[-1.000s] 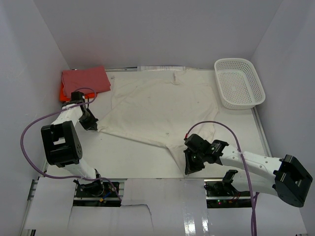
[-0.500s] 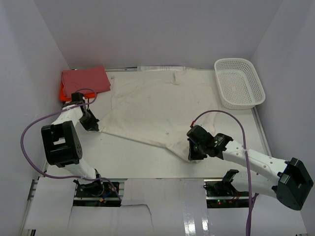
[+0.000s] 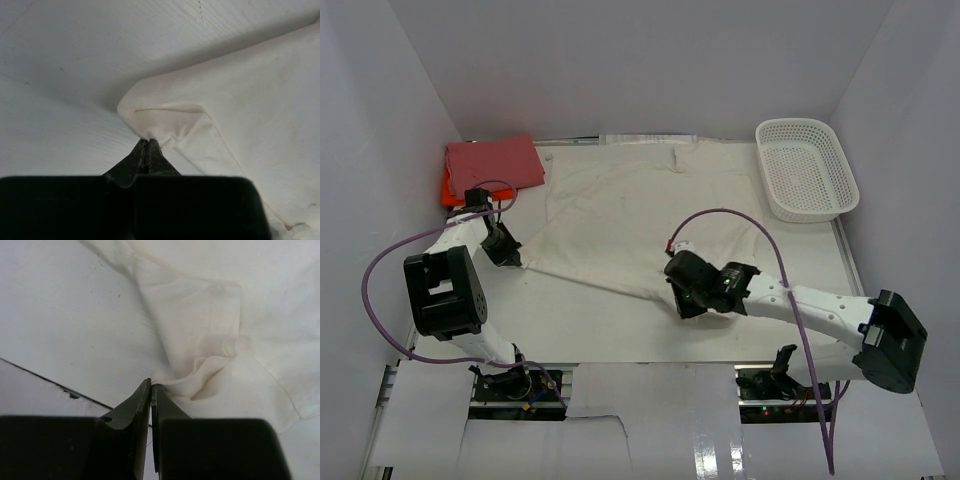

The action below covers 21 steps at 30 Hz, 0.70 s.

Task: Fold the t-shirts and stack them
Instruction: Flatten out the tshirt

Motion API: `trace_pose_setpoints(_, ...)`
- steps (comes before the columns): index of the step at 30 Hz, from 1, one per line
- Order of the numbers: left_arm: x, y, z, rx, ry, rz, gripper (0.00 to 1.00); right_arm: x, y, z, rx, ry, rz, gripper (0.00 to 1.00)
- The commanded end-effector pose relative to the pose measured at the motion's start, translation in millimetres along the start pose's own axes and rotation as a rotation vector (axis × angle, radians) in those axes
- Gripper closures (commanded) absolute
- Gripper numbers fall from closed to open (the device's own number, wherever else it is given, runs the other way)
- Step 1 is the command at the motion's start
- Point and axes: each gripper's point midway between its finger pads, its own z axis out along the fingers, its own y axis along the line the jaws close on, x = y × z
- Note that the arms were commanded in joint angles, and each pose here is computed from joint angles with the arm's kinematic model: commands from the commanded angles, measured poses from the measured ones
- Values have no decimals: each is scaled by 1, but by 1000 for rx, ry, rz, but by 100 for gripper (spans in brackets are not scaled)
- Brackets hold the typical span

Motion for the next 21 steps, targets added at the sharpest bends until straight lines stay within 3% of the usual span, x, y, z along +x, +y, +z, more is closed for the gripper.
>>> trace_pose_setpoints(1,-6,-6,-12,40,-46,14,100,32,1,16,202,26,-345,92)
trace_pose_setpoints(4,-5,-6,-11,40,-43,13,100,83,-25,25,446,110,-580,92)
trace_pose_setpoints(6,-5,-5,-11,38,-43,13,100,92,-52,12,644,90,-562,92)
trace_pose_setpoints(9,-6,-7,-10,45,-42,14,100,85,-45,2,651,-6,-514,92)
trace_pose_setpoints(12,-5,-7,-11,49,-40,14,100,64,-21,-12,442,-151,-375,92)
trace_pose_setpoints(16,-5,-9,-11,56,-39,14,100,13,13,-65,116,-396,-182,92)
trace_pose_setpoints(18,-5,-9,-11,57,-39,14,100,-4,12,-83,67,-454,-140,92)
trace_pose_setpoints(21,-5,-9,-11,59,-41,16,100,-10,16,-90,23,-429,-122,92)
